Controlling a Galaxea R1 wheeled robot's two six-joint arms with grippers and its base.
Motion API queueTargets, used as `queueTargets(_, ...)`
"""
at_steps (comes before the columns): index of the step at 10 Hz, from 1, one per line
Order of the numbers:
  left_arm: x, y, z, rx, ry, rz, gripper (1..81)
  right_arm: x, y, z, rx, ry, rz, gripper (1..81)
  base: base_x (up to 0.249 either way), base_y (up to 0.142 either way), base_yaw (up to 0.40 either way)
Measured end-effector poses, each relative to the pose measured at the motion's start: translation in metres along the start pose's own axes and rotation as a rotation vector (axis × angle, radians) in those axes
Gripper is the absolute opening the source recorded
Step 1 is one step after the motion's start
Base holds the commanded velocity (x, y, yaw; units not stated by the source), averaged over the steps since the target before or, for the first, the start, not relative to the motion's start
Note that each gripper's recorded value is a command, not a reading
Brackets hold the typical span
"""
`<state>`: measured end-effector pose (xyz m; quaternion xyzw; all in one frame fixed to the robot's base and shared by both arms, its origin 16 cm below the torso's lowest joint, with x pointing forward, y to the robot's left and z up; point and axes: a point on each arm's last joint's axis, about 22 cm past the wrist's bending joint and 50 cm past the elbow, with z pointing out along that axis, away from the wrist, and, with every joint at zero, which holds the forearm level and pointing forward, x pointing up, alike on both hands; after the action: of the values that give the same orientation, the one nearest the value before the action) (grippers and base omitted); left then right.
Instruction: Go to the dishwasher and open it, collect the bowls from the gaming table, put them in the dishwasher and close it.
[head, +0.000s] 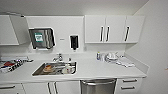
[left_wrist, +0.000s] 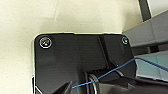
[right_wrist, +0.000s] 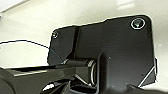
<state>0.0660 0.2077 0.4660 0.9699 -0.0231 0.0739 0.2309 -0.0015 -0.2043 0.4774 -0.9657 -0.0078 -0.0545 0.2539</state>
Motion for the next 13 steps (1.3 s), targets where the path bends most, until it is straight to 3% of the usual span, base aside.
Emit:
queueTargets(4, 0.0, 0.0, 0.0, 0.0, 0.0, 0.0, 81.1, 0.0, 0.003, -0.002, -0.005, 0.0, 0.0, 81.1, 0.121, 0.0, 0.0)
queueTargets(6, 0.009, -0.001, 0.0, 0.0, 0.014, 0.003, 81.1, 0.005, 0.004, -0.002, -0.006, 0.007, 0.0, 81.1, 0.0, 0.0, 0.0)
queueTargets(10, 0.001, -0.004, -0.003, 0.002, 0.0, 0.0, 81.1, 0.0, 0.012, -0.007, -0.015, 0.0, 0.006, 81.1, 0.0, 0.0, 0.0)
queueTargets(13, 0.006, -0.039, -0.033, 0.027, 0.012, 0.001, 81.1, 0.002, -0.007, -0.023, 0.049, 0.004, 0.006, 81.1, 0.0, 0.0, 0.0)
